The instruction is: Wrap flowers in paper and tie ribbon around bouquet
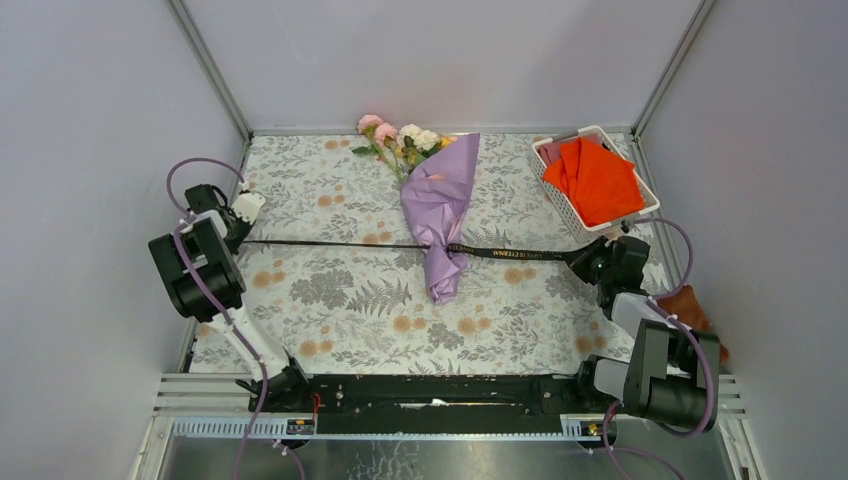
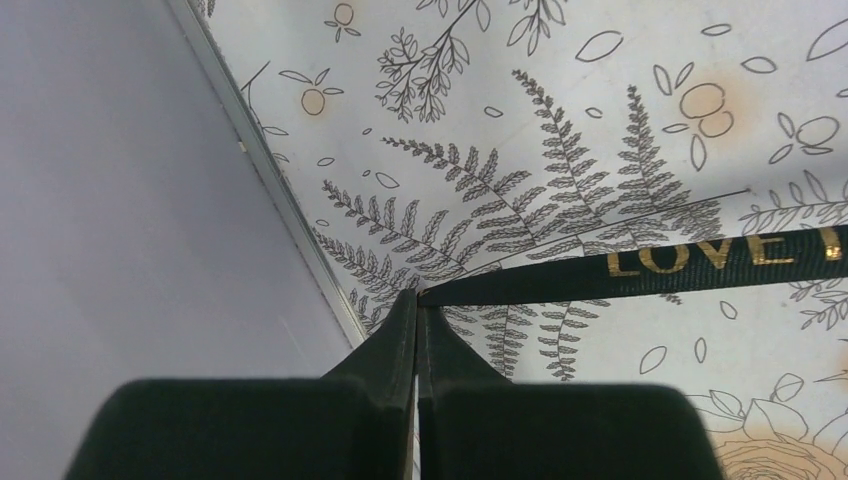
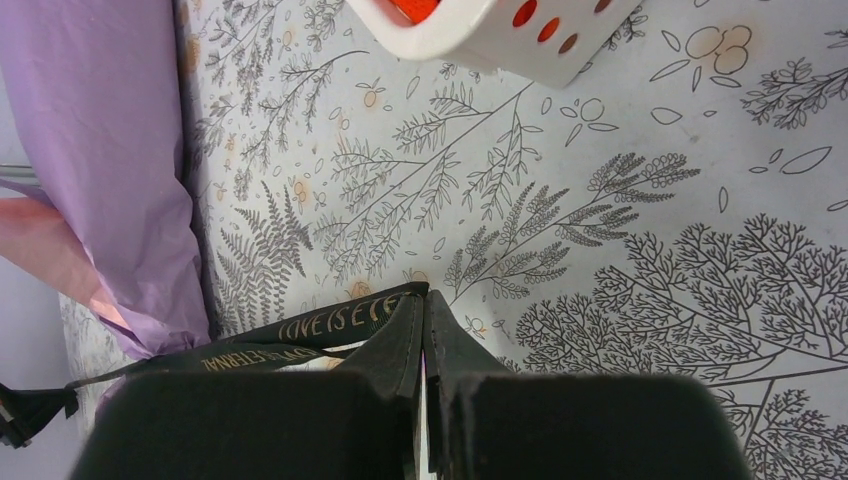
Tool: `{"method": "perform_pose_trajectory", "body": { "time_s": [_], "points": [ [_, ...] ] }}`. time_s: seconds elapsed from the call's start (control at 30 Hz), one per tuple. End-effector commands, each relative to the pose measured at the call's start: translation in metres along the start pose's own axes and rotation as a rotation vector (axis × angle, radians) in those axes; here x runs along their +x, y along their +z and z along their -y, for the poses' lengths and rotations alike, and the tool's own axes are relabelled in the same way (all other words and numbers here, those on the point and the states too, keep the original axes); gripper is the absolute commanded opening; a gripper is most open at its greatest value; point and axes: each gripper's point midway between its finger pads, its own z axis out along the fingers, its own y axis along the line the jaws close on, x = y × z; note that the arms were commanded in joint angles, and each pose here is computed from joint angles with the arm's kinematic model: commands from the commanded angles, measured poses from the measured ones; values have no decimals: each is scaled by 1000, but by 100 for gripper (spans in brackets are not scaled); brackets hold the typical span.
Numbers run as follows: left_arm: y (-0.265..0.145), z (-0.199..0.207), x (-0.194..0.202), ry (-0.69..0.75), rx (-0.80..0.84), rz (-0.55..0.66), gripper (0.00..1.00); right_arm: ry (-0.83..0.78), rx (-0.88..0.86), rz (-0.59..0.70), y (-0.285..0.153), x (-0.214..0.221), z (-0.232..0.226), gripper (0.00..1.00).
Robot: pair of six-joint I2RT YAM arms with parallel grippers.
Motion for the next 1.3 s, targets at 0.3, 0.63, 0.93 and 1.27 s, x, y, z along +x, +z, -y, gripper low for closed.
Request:
{"method": "perform_pose_trajectory", "body": {
  "time_s": [0.3, 0.63, 0.93, 1.27],
  "points": [
    [0, -52, 43, -60, -151, -105, 0, -100, 75, 182, -2, -59, 5, 0],
    [-10, 0, -12, -60, 26, -2, 0, -471, -162, -16, 22, -12, -115, 0],
    [-90, 97, -161, 16, 349, 259, 0, -635, -356, -164, 24, 39, -198, 0],
    [-295, 158, -269, 125, 608, 753, 0, -701, 44, -317, 18, 41, -120, 25]
  ]
}}
